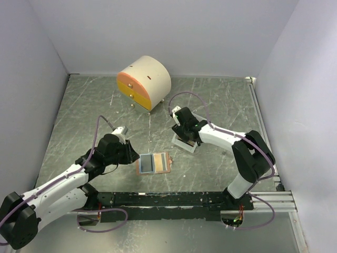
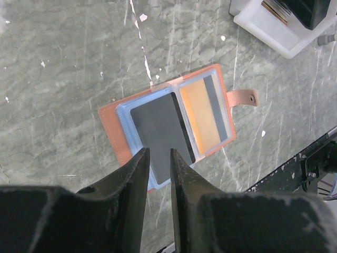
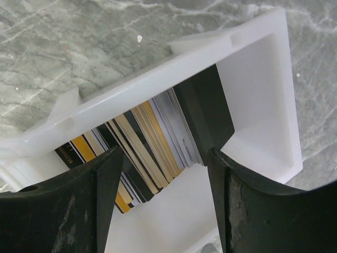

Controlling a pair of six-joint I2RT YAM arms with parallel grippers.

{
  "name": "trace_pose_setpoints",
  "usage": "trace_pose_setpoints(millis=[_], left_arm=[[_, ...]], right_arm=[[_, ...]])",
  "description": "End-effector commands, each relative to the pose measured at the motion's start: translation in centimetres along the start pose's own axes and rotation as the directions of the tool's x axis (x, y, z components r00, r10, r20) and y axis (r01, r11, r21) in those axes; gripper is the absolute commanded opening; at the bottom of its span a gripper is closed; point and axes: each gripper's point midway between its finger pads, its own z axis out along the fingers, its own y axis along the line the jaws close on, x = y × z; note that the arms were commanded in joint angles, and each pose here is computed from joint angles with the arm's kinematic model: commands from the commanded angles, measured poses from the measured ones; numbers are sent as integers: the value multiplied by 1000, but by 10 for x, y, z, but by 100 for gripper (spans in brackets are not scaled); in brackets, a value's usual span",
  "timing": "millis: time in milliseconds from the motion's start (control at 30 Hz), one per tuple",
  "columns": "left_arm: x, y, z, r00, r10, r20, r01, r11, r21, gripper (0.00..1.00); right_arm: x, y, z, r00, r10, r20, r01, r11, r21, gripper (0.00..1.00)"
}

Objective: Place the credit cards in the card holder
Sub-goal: Pick up the credit card from the storage box.

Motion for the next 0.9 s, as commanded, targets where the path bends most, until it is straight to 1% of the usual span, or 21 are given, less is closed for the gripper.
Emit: trace_pose_setpoints(millis=[0, 133, 267, 333, 400, 467, 600, 733, 867], left_arm=[[-8, -4, -3, 999, 17, 28, -17, 1000, 7, 33], [-6, -2, -2, 1000, 15, 26, -15, 1000, -3, 33], [-4, 1, 0, 1000, 8, 19, -8, 1000, -12, 33], [-2, 1, 1, 1000, 3, 17, -3, 1000, -9, 33], [-2, 2, 3, 1000, 4, 15, -3, 1000, -11, 33], [-3, 1, 3, 1000, 4, 15, -4, 1000, -13, 32], [-2, 3, 3, 1000, 5, 13, -4, 1000, -21, 32], [-1, 3, 4, 1000, -3, 15, 3, 1000, -17, 32], [0, 3, 4, 1000, -8, 9, 8, 1000, -13, 32]], right_arm=[[-10, 8, 7, 998, -60, 26, 61, 996, -62, 67], [0, 12, 13, 996, -91, -6, 90, 993, -71, 67], [2, 16, 14, 994, -105, -3, 104, 990, -92, 68], [6, 18, 17, 993, -114, -21, 112, 989, -99, 68], [8, 7, 23, 994, -101, -51, 100, 995, -24, 68], [9, -13, 23, 994, -83, -68, 90, 991, 101, 65], [-3, -40, 10, 997, -66, -35, 73, 968, 239, 57], [-20, -45, 1, 995, -84, 45, 68, 959, 276, 53], [-22, -49, 0, 993, -113, 35, 96, 944, 315, 48]])
